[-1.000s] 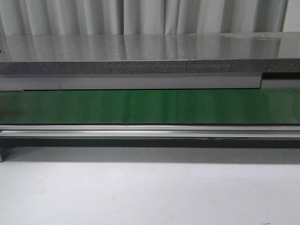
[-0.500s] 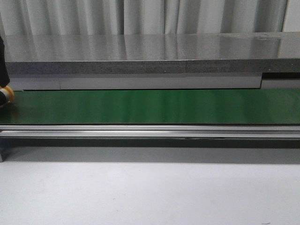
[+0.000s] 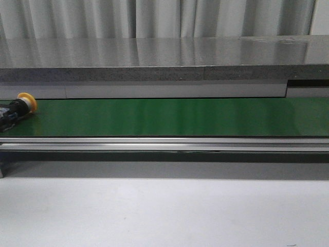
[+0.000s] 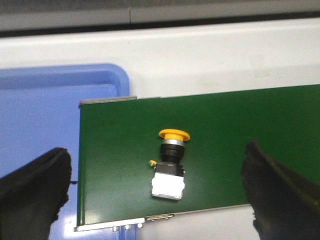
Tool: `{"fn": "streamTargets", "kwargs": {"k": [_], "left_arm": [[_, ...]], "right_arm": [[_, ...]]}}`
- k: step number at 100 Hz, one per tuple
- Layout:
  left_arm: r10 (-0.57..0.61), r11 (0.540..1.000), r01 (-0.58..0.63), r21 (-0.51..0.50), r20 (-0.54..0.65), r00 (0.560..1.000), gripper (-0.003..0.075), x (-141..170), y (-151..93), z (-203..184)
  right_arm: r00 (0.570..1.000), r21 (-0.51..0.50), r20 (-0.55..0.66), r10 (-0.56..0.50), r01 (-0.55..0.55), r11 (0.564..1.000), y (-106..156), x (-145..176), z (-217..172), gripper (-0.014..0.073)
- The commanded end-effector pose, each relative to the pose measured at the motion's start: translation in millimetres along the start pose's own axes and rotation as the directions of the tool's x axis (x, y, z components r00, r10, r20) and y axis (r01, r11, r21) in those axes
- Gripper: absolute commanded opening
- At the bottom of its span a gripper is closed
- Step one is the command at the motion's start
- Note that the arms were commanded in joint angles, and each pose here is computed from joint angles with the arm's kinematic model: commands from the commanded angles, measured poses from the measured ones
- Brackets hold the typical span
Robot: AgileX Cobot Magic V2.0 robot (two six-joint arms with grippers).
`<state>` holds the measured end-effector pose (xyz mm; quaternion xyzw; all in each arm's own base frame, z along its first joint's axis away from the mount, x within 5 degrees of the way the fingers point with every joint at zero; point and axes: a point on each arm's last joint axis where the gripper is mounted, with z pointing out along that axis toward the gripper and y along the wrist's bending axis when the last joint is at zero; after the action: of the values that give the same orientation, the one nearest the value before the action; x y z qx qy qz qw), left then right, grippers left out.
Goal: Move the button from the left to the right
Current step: 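Place the button on the conveyor belt and open the left gripper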
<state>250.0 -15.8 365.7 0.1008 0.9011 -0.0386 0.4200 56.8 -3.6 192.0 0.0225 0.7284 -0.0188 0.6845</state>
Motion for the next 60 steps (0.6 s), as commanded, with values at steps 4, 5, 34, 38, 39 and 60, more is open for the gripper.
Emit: {"fn": "streamTargets", "kwargs": {"k": [4, 5, 34, 38, 39, 60], "left_arm": [[0.033, 0.999, -0.031, -0.012, 0.249, 0.968, 0.0653, 8, -17, -45], [0.036, 0.999, -0.033, -0.017, 0.265, 0.964, 0.0653, 8, -17, -49], [0.062, 0.997, -0.034, -0.065, 0.515, 0.855, 0.0653, 104, -33, -97], [0.066, 0.997, -0.031, -0.072, 0.548, 0.834, 0.0653, 117, -34, -103], [0.065, 0.997, -0.031, -0.072, 0.545, 0.836, 0.0653, 121, -34, -101], [0.072, 0.996, -0.02, -0.091, 0.619, 0.782, 0.0653, 178, -38, -96]], "right_arm": [[0.996, 0.0, 0.094, -0.004, 0.004, 1.0, 0, -8, -1, -0.0122], [0.996, 0.0, 0.094, -0.004, 0.004, 1.0, 0, -8, -1, -0.0122], [0.996, 0.0, 0.094, -0.004, 0.004, 1.0, 0, -8, -1, -0.0122], [0.996, 0.0, 0.094, -0.004, 0.004, 1.0, 0, -8, -1, -0.0122], [0.996, 0.0, 0.094, -0.004, 0.004, 1.0, 0, -8, -1, -0.0122], [0.996, 0.0, 0.094, -0.004, 0.004, 1.0, 0, -8, -1, -0.0122]]}}
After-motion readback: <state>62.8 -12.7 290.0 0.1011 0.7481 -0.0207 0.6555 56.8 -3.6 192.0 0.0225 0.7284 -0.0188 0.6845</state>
